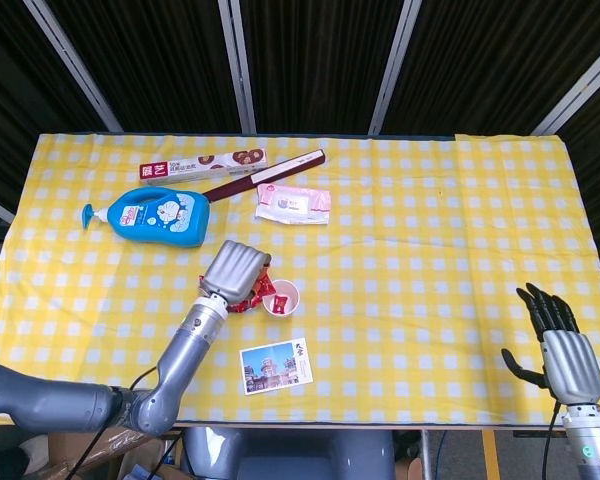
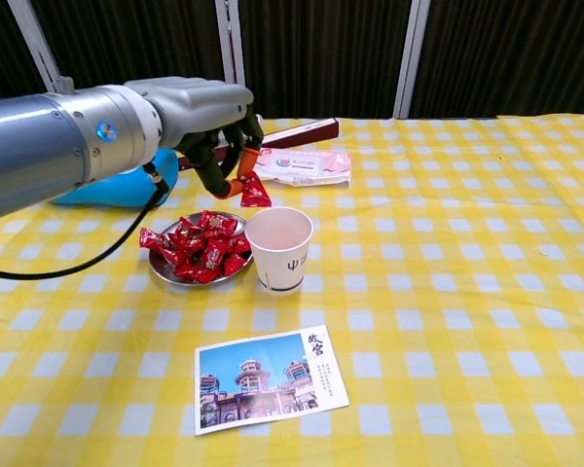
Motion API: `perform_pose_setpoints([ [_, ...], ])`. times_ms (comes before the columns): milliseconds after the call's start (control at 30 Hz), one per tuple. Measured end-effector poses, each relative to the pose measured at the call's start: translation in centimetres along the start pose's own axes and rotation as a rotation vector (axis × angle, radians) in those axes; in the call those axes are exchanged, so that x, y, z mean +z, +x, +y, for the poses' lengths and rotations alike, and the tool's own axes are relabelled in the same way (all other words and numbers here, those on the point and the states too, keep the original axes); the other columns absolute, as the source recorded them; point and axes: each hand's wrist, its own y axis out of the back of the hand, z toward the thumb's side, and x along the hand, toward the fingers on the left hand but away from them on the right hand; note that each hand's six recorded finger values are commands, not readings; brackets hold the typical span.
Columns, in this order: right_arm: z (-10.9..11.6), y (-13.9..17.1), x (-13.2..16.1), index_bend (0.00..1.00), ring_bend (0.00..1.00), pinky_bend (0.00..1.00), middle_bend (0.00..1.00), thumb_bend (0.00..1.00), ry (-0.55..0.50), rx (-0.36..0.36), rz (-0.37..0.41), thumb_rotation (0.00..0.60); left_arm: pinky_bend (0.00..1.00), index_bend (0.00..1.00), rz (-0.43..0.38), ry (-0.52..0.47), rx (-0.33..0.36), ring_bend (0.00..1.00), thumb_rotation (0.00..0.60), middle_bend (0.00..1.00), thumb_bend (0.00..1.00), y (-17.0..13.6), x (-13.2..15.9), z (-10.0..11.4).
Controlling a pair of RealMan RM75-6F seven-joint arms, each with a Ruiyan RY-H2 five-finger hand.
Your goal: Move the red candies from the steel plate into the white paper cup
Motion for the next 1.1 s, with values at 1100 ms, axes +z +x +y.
perform_pose_setpoints([
  [1100,0.1,0.1,0.1,0.00,0.00,0.00,0.00,0.39,0.002,-0.003,0.009,0.600,0.94,0.33,0.059,-0.045,0.009,0.91,0.600,0.73,0.28,0.3,-1.3,0.4],
])
